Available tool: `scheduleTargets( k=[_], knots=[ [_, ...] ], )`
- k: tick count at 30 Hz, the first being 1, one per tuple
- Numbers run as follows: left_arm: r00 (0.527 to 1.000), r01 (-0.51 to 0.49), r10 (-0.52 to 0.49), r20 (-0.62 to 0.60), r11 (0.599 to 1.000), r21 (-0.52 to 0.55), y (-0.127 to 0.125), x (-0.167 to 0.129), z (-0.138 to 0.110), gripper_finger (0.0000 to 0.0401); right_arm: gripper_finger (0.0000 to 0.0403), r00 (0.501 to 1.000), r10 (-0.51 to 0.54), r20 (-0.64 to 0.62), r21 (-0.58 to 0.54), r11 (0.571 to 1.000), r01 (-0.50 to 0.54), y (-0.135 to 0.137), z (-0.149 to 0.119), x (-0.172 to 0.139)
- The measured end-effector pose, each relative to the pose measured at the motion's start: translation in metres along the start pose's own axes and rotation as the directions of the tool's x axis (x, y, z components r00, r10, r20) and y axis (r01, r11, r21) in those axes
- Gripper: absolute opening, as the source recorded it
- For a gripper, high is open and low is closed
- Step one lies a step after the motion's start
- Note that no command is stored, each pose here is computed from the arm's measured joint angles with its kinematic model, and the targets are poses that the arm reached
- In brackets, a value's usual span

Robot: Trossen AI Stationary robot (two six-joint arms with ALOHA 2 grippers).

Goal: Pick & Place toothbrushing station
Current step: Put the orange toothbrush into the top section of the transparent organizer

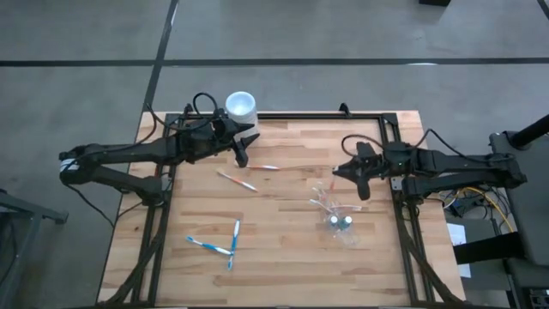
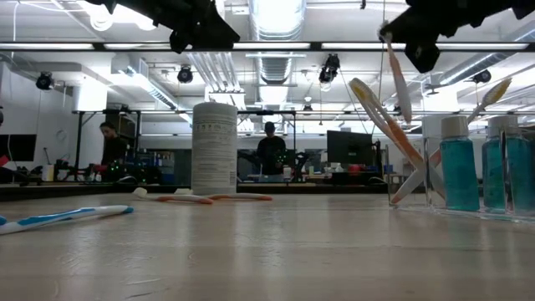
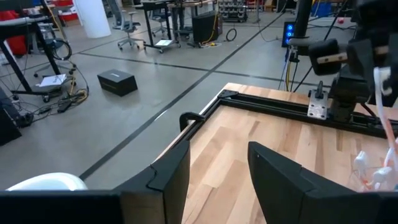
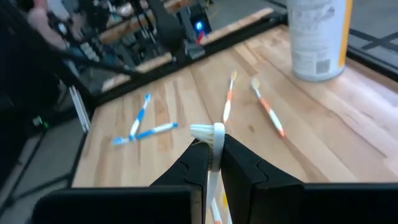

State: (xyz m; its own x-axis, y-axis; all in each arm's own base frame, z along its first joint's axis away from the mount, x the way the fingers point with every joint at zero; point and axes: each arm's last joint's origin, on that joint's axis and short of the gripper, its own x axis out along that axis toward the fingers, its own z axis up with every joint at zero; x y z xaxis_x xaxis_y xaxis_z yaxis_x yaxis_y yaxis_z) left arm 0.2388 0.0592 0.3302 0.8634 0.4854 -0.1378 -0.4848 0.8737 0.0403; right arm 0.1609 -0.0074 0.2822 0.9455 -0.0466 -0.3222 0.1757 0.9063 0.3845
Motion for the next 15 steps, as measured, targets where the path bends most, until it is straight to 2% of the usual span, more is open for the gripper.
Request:
scheduleTargets(
  k=[4, 15],
  knots=[
    [1.0, 0.0, 0.0, 0.0, 1.0, 0.0, 0.0, 0.0, 0.0, 0.0167, 0.0024, 0.999, -0.016, -0.044, -0.035, 0.999, 0.015, -0.004, -0.01, 0.007],
    [1.0, 0.0, 0.0, -0.002, 1.0, 0.0, 0.0, 0.0, 0.0, 0.0167, 0.0024, 0.99, -0.051, -0.129, -0.031, 0.998, 0.047, -0.018, -0.043, 0.016]
  ],
)
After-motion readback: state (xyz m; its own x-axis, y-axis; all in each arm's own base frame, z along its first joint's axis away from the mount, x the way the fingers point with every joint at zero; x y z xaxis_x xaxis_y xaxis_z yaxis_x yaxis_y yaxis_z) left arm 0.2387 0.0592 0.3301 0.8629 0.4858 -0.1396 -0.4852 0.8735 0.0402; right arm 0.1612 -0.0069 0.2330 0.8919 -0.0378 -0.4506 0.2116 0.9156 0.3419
